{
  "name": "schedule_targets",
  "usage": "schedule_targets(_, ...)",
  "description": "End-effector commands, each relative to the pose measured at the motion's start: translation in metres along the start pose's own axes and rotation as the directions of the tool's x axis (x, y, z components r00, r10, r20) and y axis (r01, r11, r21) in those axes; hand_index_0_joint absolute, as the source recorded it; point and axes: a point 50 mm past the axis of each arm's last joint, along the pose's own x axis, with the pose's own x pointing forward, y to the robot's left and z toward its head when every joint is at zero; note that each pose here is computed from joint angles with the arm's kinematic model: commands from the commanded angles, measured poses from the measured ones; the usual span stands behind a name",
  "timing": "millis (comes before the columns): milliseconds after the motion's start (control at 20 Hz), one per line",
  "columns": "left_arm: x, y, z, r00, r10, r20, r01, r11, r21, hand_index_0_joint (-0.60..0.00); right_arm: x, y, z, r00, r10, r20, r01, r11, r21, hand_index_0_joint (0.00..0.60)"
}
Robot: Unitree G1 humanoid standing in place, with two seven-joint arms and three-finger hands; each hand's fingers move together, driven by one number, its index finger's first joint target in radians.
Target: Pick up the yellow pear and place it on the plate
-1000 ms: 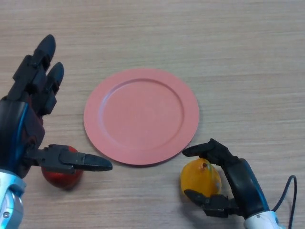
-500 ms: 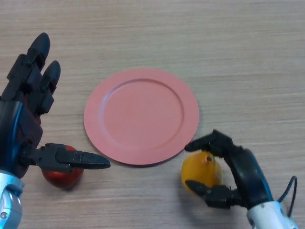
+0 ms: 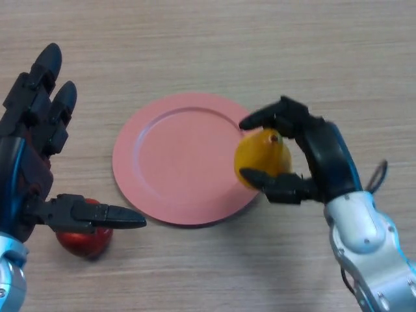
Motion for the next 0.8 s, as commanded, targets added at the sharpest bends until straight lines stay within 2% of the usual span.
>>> schedule_targets(50,-0.003,0.009,0.033,0.977,0.009,0.213,-0.020,0.999,0.047,0.000,0.019,-0.002,0.041,0.967,-0.055,0.249,0.053,0.998,0.013,0.600)
schedule_targets(250,-0.005,0.010,0.034,0.978,0.005,0.209,-0.021,0.997,0.072,0.000,0.042,0.026,0.043,0.969,-0.011,0.247,0.004,1.000,0.028,0.600)
schedule_targets(350,-0.005,0.011,0.034,0.975,0.013,0.220,-0.029,0.997,0.066,0.000,0.052,0.036,0.047,0.959,-0.018,0.282,0.002,0.998,0.059,0.600)
schedule_targets(400,-0.006,0.012,0.034,0.973,0.018,0.229,-0.034,0.997,0.064,0.000,0.055,0.041,0.044,0.961,-0.018,0.278,-0.001,0.998,0.068,0.600)
schedule_targets(500,-0.006,0.014,0.035,0.971,0.034,0.238,-0.047,0.998,0.050,0.000,0.062,0.047,0.036,0.972,-0.007,0.236,-0.009,0.998,0.070,0.600)
schedule_targets(700,-0.008,0.014,0.035,0.969,0.034,0.244,-0.052,0.997,0.065,0.000,0.068,0.054,0.027,0.977,0.010,0.215,-0.015,1.000,0.023,0.600)
schedule_targets(750,-0.008,0.015,0.035,0.968,0.033,0.247,-0.050,0.997,0.061,0.000,0.068,0.056,0.022,0.981,0.022,0.194,-0.020,1.000,-0.011,0.600)
schedule_targets(800,-0.009,0.016,0.035,0.969,0.036,0.244,-0.051,0.997,0.056,0.000,0.068,0.058,0.017,0.990,0.035,0.140,-0.031,0.999,-0.032,0.600)
